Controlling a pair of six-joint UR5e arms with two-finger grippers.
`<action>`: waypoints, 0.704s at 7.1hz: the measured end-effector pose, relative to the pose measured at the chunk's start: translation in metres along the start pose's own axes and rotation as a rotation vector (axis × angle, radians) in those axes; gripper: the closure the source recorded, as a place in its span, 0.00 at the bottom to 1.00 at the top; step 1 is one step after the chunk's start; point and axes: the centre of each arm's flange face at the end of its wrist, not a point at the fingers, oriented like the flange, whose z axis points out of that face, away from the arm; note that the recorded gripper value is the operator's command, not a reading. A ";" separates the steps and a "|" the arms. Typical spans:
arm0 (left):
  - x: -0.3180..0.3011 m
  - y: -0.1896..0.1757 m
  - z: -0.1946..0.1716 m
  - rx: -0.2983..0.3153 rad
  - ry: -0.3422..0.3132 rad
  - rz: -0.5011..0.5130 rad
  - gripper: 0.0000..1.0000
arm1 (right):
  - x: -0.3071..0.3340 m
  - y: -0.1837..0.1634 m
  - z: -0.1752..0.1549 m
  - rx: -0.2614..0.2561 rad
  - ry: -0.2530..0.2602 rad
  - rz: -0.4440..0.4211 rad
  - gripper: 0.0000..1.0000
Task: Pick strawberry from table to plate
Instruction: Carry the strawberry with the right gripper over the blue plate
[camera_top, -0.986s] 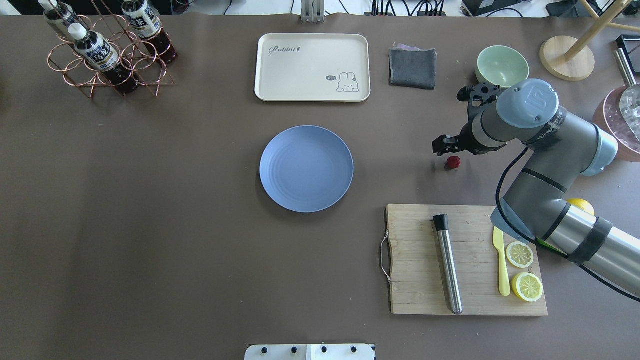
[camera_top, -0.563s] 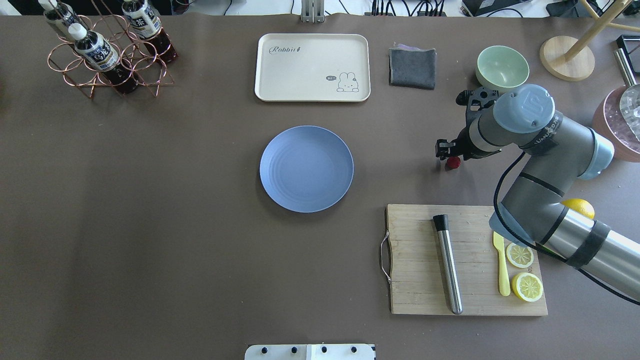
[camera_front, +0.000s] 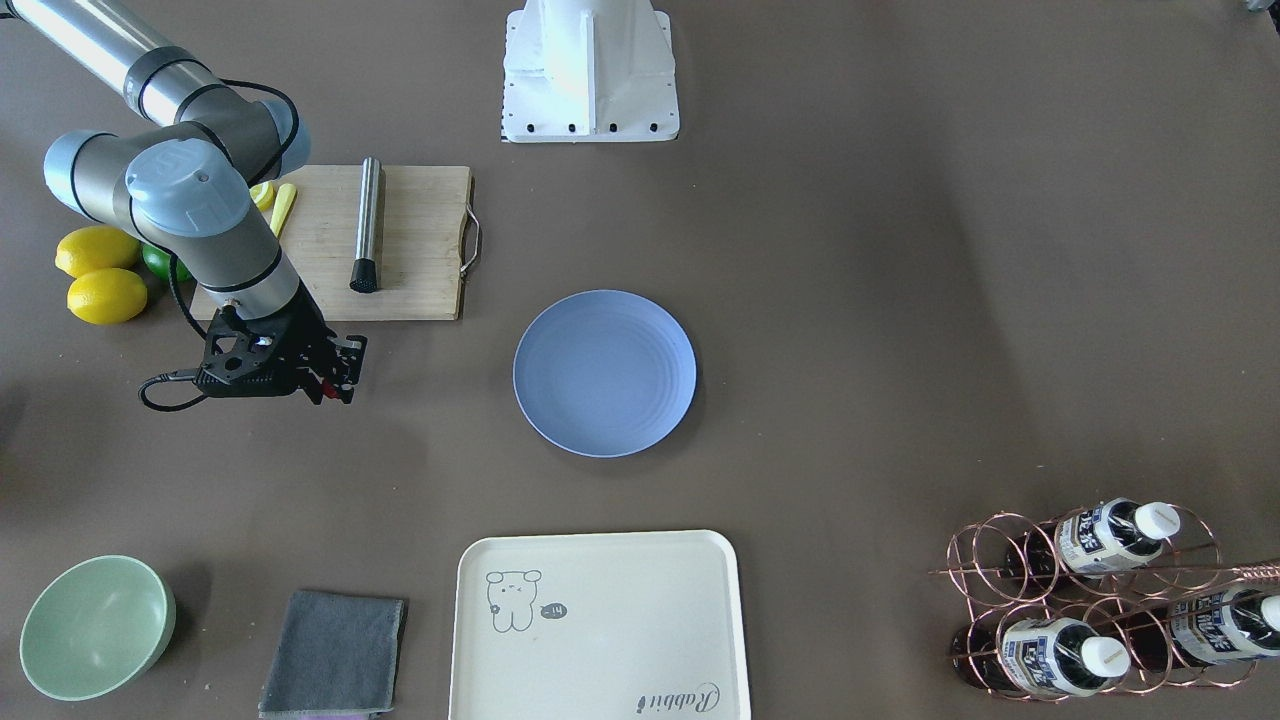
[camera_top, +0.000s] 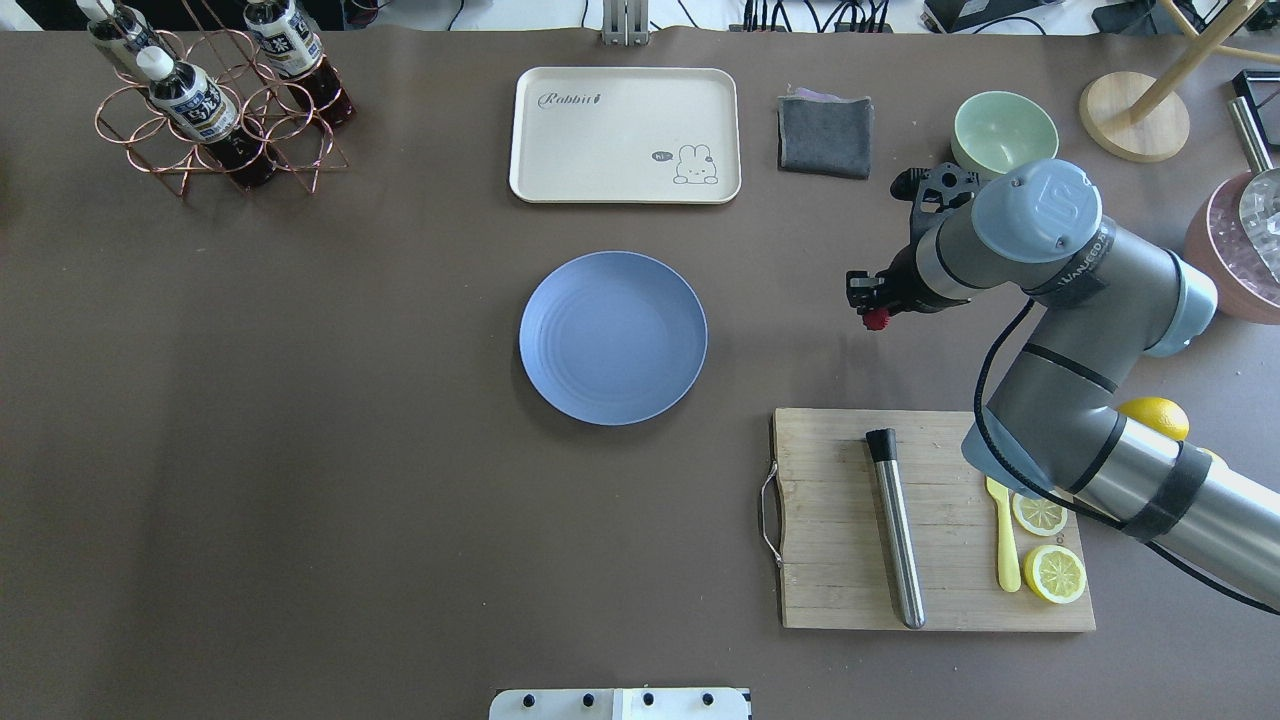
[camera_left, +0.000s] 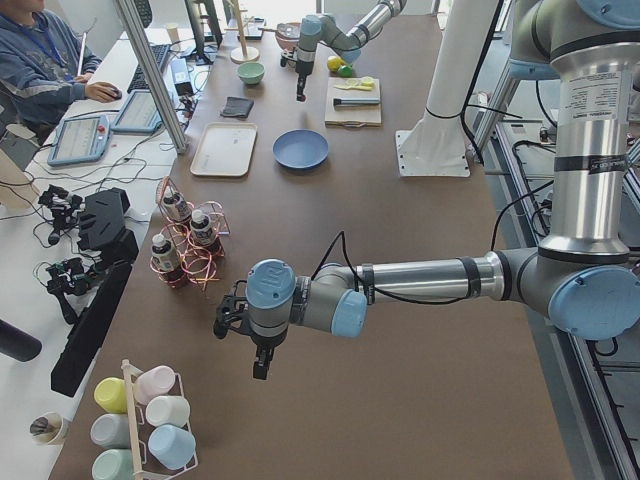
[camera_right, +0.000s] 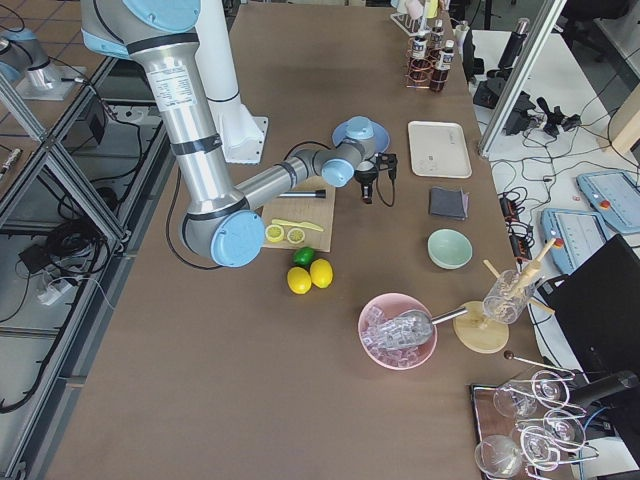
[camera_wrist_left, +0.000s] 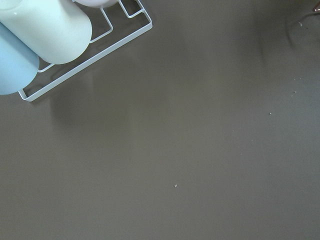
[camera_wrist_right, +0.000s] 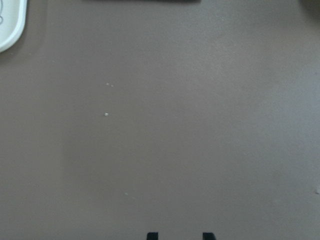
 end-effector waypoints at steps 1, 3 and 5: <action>0.000 0.001 0.000 -0.001 0.001 -0.001 0.00 | -0.028 -0.004 -0.010 0.006 -0.025 0.068 1.00; 0.000 0.003 0.000 -0.001 0.003 0.000 0.00 | -0.115 0.007 -0.019 0.015 -0.048 0.195 1.00; 0.002 0.005 0.001 -0.004 0.033 -0.001 0.00 | -0.212 0.025 -0.005 0.048 -0.035 0.264 1.00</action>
